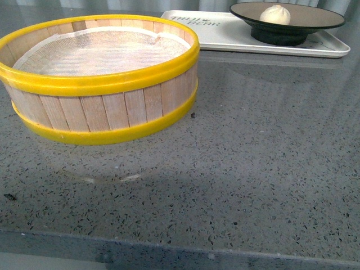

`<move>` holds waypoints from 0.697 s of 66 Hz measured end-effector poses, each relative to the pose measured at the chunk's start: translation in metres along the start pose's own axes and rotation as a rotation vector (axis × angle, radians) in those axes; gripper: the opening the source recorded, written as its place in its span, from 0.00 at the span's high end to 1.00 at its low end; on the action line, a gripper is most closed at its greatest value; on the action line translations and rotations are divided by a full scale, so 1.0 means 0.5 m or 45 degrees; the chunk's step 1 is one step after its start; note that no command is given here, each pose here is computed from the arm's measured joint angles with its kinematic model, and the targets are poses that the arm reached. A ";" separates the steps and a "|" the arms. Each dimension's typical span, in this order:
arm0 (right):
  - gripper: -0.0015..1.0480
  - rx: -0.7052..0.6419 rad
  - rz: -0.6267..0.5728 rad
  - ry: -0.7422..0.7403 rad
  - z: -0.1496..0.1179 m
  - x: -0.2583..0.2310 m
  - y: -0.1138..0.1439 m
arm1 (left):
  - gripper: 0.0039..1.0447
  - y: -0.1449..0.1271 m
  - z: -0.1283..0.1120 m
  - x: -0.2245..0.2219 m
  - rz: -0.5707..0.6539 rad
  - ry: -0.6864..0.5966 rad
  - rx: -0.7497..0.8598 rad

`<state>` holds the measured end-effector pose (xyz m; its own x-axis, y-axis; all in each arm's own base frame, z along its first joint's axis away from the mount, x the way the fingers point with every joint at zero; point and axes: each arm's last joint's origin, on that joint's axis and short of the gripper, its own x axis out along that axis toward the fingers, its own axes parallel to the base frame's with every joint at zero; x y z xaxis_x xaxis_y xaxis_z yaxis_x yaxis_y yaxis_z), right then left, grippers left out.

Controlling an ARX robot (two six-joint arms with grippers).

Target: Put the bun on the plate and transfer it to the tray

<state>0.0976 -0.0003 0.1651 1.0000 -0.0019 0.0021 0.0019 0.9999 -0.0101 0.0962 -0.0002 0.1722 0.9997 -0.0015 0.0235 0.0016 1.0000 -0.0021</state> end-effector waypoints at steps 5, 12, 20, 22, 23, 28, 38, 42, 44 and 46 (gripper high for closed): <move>0.72 0.000 0.000 0.000 0.000 0.000 0.000 | 0.06 0.000 0.000 0.000 0.000 0.000 0.000; 0.55 0.000 0.000 0.000 0.000 0.000 0.000 | 0.06 0.000 0.000 0.000 0.000 0.000 0.000; 0.36 0.000 0.000 0.000 0.000 0.000 0.000 | 0.06 0.000 0.000 0.000 0.000 0.000 0.000; 0.31 0.000 0.000 0.000 0.000 0.000 0.000 | 0.06 0.000 0.000 0.000 0.000 0.000 0.000; 0.30 0.000 0.000 0.000 0.000 0.000 0.000 | 0.06 0.000 0.000 0.000 0.000 0.000 0.000; 0.18 0.000 0.000 0.000 0.000 0.000 0.000 | 0.06 0.000 0.000 0.000 0.000 0.000 0.000; 0.09 0.003 0.000 0.000 0.000 0.000 0.000 | 0.06 0.000 0.000 0.000 0.000 0.000 0.000; 0.09 0.004 0.000 0.000 0.000 0.000 0.000 | 0.06 0.000 0.000 0.000 0.000 0.000 0.000; 0.09 0.004 0.000 0.000 0.000 0.000 0.000 | 0.06 0.000 0.000 0.000 0.000 0.000 0.000; 0.09 0.004 0.000 0.000 0.000 0.000 0.000 | 0.06 0.000 0.000 0.000 0.000 0.000 0.000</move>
<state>0.0976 -0.0003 0.1651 1.0000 -0.0019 0.0021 0.0019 1.0000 -0.0071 0.0962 -0.0002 0.1722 0.9997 -0.0015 0.0235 0.0016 1.0000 -0.0021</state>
